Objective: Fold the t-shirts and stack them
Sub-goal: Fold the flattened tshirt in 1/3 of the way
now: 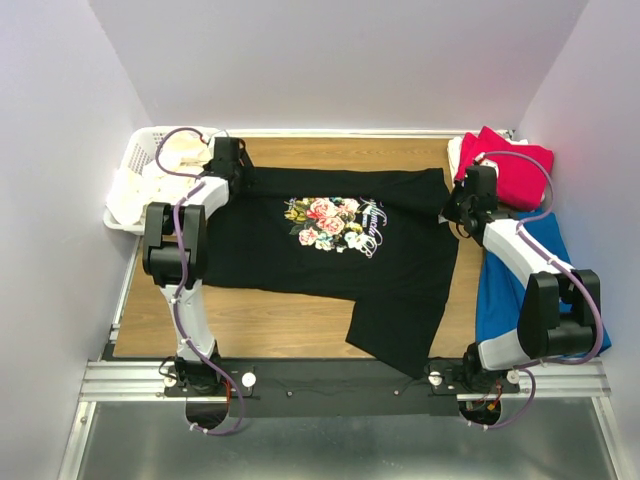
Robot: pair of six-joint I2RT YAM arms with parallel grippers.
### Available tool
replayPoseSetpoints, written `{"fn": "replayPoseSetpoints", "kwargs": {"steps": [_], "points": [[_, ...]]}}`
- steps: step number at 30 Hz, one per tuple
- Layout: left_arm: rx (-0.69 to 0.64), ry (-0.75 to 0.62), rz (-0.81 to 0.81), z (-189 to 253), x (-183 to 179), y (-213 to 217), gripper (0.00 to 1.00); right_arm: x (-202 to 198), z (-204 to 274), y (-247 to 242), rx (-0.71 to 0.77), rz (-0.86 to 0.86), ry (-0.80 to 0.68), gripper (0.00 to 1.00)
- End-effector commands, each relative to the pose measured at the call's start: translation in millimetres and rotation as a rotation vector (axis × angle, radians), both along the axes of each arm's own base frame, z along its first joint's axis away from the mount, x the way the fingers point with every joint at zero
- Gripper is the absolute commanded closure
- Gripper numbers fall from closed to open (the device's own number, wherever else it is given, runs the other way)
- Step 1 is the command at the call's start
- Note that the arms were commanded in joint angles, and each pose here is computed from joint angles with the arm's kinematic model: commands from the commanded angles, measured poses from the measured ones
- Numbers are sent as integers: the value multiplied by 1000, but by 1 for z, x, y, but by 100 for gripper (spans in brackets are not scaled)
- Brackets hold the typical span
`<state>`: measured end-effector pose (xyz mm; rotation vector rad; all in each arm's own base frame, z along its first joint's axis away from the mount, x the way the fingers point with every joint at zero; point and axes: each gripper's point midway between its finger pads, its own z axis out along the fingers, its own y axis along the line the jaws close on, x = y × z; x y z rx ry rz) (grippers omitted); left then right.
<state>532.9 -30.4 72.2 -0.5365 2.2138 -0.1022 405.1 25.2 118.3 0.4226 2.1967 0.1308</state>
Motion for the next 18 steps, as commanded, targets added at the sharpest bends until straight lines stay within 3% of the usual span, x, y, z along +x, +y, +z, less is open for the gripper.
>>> {"fn": "replayPoseSetpoints", "kwargs": {"steps": [1, 4, 10, 13, 18], "points": [[71, 21, 60, 11, -14, 17, 18, -1, -2, 3, 32, -9, 14, 99], [62, -10, 25, 24, -14, 3, 18, 0, 0, 4, 40, -1, 10, 99], [43, -76, -198, 50, -11, -71, 18, 6, 13, 6, 49, 1, -20, 99], [18, -92, -316, 54, -13, -114, 18, 15, 21, 2, 27, -9, -39, 99], [-6, -96, -398, 53, -14, -145, 18, 33, 23, -6, -14, -42, -43, 99]]}}
